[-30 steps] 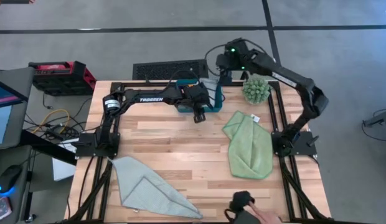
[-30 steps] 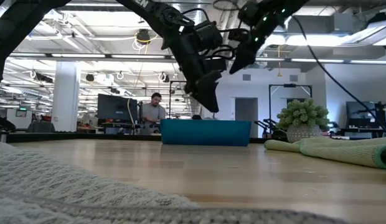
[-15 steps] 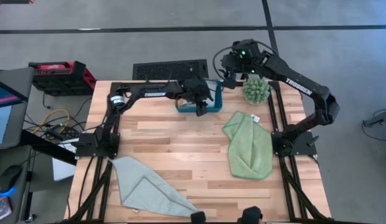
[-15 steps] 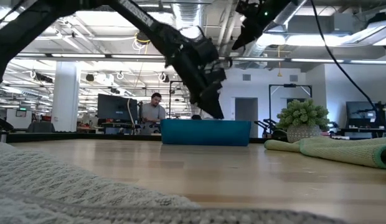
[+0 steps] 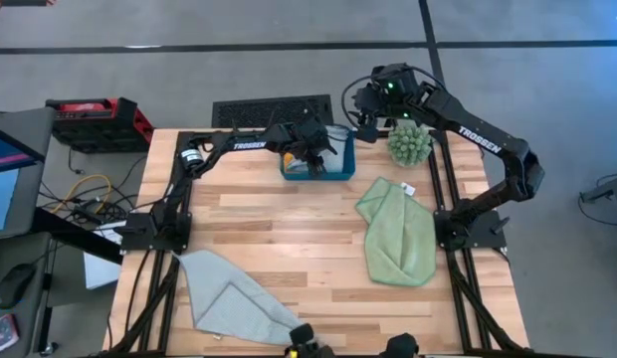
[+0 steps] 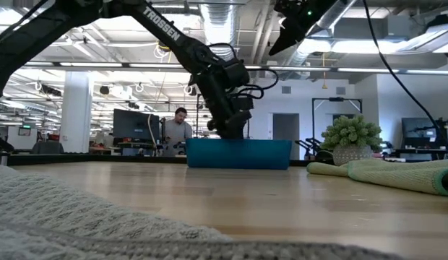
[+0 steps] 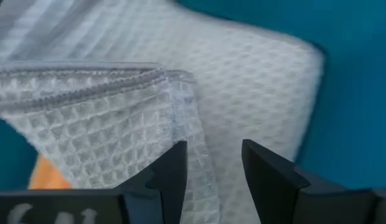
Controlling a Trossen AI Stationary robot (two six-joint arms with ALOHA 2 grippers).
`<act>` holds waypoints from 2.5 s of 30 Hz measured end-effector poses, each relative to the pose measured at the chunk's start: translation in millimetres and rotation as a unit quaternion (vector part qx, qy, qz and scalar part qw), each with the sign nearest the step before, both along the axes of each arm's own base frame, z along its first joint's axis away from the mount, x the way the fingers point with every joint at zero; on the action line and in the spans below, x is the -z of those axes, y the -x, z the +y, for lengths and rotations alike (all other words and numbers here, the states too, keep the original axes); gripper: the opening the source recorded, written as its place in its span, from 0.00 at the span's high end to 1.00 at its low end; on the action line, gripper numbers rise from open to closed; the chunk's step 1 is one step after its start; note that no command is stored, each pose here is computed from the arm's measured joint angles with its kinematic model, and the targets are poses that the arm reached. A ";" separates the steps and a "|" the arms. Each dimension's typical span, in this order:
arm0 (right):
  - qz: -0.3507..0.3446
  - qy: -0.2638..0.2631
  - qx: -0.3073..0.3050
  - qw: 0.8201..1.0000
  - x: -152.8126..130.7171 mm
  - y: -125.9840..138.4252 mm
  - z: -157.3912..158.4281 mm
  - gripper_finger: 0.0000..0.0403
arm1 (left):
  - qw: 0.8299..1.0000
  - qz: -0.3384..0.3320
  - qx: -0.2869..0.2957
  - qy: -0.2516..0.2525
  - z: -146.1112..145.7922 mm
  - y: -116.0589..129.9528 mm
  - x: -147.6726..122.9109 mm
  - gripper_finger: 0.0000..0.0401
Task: Fold microfiber towels
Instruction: Put the top gray microfiber cloth in the blue bin, then fold the gray microfiber cloth
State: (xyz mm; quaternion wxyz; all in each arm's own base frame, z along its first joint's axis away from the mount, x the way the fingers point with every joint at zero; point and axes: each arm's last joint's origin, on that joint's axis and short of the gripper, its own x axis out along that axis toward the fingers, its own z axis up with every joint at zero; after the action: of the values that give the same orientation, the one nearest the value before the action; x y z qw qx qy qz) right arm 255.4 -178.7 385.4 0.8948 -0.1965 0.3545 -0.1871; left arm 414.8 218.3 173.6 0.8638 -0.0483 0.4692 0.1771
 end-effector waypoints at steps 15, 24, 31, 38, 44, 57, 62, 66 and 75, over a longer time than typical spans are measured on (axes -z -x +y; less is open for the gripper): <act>0.001 0.000 -0.002 1.000 0.2 -0.9 1.0 0.47 | 0.985 0.059 -0.140 -0.081 14.7 12.9 1.0 0.64; 0.001 0.000 -0.003 1.000 0.5 -1.1 0.9 0.47 | 0.961 0.076 -0.236 -0.122 10.9 28.1 -25.8 0.64; 0.020 -0.011 -0.005 1.000 1.5 3.1 5.7 0.47 | 0.966 0.065 -0.218 -0.125 -15.4 44.8 -79.3 0.64; 0.086 -0.064 -0.036 0.994 -0.3 21.6 43.1 0.47 | 0.970 0.084 -0.179 -0.141 -89.7 81.0 -136.2 0.64; 0.095 -0.099 -0.062 0.989 -3.9 24.1 76.6 0.47 | 0.978 0.039 -0.174 -0.104 -162.9 116.8 -154.0 0.64; 0.135 -0.141 -0.204 0.959 49.6 -6.1 175.2 0.47 | 0.989 0.118 -0.046 0.080 -283.3 155.8 -91.3 0.64; 0.116 -0.158 -0.240 0.951 68.0 -12.8 209.9 0.47 | 0.977 0.160 -0.022 0.139 -314.0 171.6 -73.0 0.64; 0.111 -0.173 -0.261 0.943 79.2 -13.3 233.0 0.47 | 0.969 0.171 0.015 0.176 -335.3 181.0 -56.7 0.64; 0.075 -0.209 -0.278 0.934 94.5 -18.5 266.3 0.47 | 0.956 0.167 0.143 0.197 -367.0 199.5 -25.3 0.64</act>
State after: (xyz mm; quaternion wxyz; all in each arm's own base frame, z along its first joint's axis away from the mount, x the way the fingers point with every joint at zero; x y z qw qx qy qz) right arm 273.9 87.6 290.9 0.9026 -0.1092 0.3830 0.1631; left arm 215.3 -148.7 198.9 0.7630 -0.1195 0.6340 -0.0385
